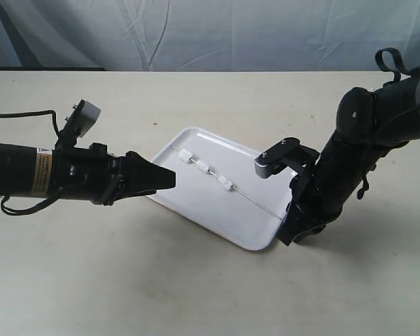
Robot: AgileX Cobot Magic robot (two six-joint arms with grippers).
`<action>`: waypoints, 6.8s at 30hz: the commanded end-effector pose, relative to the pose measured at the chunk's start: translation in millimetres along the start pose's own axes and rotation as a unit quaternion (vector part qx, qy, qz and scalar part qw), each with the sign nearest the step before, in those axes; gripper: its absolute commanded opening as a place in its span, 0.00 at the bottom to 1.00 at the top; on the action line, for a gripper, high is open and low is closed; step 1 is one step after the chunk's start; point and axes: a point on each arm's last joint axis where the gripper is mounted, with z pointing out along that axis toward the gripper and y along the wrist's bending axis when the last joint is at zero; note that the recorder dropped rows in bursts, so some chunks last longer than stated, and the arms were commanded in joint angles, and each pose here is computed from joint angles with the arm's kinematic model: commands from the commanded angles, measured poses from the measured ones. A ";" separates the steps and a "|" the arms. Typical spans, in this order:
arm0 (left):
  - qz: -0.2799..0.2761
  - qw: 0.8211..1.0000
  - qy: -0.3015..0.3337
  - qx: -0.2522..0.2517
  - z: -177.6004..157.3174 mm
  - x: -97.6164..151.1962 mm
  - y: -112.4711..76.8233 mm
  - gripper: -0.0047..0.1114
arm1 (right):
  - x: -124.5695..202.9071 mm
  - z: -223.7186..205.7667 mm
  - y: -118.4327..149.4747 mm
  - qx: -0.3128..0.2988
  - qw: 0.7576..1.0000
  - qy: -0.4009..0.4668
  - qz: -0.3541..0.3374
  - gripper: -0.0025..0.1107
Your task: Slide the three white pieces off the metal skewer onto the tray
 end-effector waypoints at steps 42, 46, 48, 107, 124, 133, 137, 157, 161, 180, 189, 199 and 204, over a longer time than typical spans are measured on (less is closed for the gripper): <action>-0.206 0.967 -0.129 0.070 32.9 -23.2 -0.7 0.53 | 48.9 -86.8 57.4 -0.032 0.997 -0.065 0.012 0.02; -0.206 0.966 -0.125 0.090 44.1 -26.5 -4.0 0.53 | 49.7 -86.1 57.6 -0.033 0.997 -0.063 0.013 0.02; -0.207 0.966 -0.128 0.083 45.3 -28.2 -2.3 0.53 | 49.9 -86.1 57.8 -0.034 0.997 -0.062 0.015 0.02; -0.226 0.959 -0.157 0.066 44.7 -34.8 1.8 0.20 | 60.5 -98.0 62.4 -0.022 0.998 -0.046 0.027 0.02; -0.197 0.973 -0.117 0.016 48.4 -30.8 7.0 0.20 | 68.9 -97.6 62.5 -0.021 0.999 0.001 0.042 0.02; -0.199 0.973 -0.116 -0.008 48.5 -29.6 11.3 0.20 | 73.1 -97.7 61.8 -0.016 0.998 0.024 0.054 0.02; -0.209 0.969 -0.128 -0.007 48.0 -31.8 11.8 0.20 | 74.2 -97.8 61.7 -0.015 0.998 0.030 0.051 0.02; -0.158 0.980 -0.086 0.086 48.3 -27.2 -7.3 0.21 | 67.9 -97.6 57.4 0.007 0.999 -0.006 0.052 0.02; -0.131 0.986 -0.044 0.090 49.2 -19.4 -9.5 0.28 | 64.2 -97.3 56.1 0.012 0.998 -0.025 0.058 0.02; -0.153 0.983 -0.078 0.071 50.7 -28.1 -6.0 0.36 | 56.9 -98.1 65.1 -0.042 0.994 -0.062 0.084 0.02; -0.150 0.982 -0.054 0.100 78.1 -32.8 -11.3 0.36 | 58.6 -98.2 67.5 -0.054 0.994 -0.052 0.078 0.02; -0.152 0.981 -0.058 0.103 78.3 -33.3 -11.2 0.19 | 58.3 -98.2 67.8 -0.056 0.994 -0.053 0.077 0.02; -0.152 0.981 -0.059 0.104 78.2 -33.5 -11.4 0.17 | 59.0 -98.1 67.3 -0.052 0.995 -0.050 0.074 0.02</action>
